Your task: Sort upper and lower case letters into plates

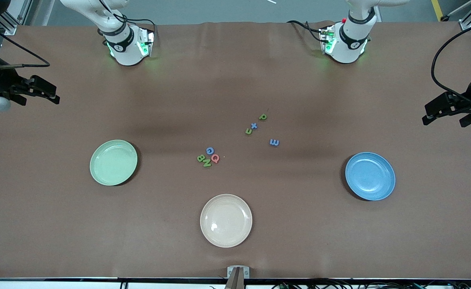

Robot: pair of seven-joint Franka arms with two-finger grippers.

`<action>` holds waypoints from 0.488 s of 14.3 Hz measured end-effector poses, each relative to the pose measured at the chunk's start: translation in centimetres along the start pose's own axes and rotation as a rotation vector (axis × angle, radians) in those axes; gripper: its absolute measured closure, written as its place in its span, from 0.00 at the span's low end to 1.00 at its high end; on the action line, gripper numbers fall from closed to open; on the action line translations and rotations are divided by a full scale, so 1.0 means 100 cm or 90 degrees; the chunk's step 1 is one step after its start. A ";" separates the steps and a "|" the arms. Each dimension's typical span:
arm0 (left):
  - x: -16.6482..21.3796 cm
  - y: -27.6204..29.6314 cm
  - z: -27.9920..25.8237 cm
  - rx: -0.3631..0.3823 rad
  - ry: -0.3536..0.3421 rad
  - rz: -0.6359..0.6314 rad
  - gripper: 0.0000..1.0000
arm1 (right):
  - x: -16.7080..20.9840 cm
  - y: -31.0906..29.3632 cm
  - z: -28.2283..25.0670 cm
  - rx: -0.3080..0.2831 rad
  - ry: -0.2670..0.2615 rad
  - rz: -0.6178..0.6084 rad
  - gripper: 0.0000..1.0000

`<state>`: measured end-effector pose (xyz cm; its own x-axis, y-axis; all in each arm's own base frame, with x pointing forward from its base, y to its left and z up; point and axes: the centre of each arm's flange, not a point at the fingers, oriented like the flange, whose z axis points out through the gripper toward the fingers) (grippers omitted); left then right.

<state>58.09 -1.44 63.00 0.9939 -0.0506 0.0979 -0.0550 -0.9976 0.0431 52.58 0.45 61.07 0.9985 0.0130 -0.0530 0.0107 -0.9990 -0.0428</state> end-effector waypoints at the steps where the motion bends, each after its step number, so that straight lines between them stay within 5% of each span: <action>1: 0.000 0.000 0.000 0.000 0.000 0.000 0.00 | 0.000 0.000 0.000 0.000 0.000 0.000 0.00; 7: 0.000 -0.003 0.001 0.000 -0.001 -0.003 0.00 | 0.000 0.000 0.000 0.000 0.000 0.000 0.00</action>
<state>58.15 -1.10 62.91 0.9944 -0.0456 0.0959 -0.0499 -0.9978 0.0430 52.58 0.47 61.08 0.9985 0.0134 -0.0525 0.0112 -0.9990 -0.0427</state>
